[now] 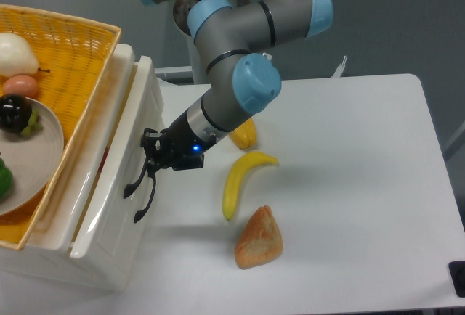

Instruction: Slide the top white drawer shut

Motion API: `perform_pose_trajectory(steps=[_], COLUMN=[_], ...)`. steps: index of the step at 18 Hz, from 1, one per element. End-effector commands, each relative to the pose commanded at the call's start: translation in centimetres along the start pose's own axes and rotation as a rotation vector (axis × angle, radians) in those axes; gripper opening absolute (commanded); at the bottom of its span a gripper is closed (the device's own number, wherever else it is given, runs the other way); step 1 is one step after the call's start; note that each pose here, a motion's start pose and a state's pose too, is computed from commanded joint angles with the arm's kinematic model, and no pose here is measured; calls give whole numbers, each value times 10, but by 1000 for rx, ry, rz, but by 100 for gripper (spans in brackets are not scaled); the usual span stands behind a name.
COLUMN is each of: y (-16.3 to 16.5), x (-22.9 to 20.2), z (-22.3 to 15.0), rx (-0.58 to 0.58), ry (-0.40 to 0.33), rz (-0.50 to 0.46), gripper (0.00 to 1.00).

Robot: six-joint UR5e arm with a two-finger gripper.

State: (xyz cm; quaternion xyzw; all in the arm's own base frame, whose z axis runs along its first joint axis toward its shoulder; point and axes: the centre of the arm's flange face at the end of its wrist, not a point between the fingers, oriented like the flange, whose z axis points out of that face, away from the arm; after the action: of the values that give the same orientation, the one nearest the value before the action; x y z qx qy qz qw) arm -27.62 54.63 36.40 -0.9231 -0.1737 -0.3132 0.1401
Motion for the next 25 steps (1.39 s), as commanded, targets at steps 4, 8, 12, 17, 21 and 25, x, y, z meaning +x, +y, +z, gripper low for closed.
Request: perform_pose_trajectory(steps=[4, 8, 12, 17, 21, 25], y=[-1, -1, -4, -3, 7, 20], x=[6, 6, -8, -54, -90, -118], z=[5, 5, -12, -71, -125, -156], rx=[-5, -5, 25, 109, 153, 139], ry=[4, 5, -8, -64, -158, -259], rz=[1, 1, -3, -13, 5, -14], gripper=[5, 5, 39, 82, 100, 100])
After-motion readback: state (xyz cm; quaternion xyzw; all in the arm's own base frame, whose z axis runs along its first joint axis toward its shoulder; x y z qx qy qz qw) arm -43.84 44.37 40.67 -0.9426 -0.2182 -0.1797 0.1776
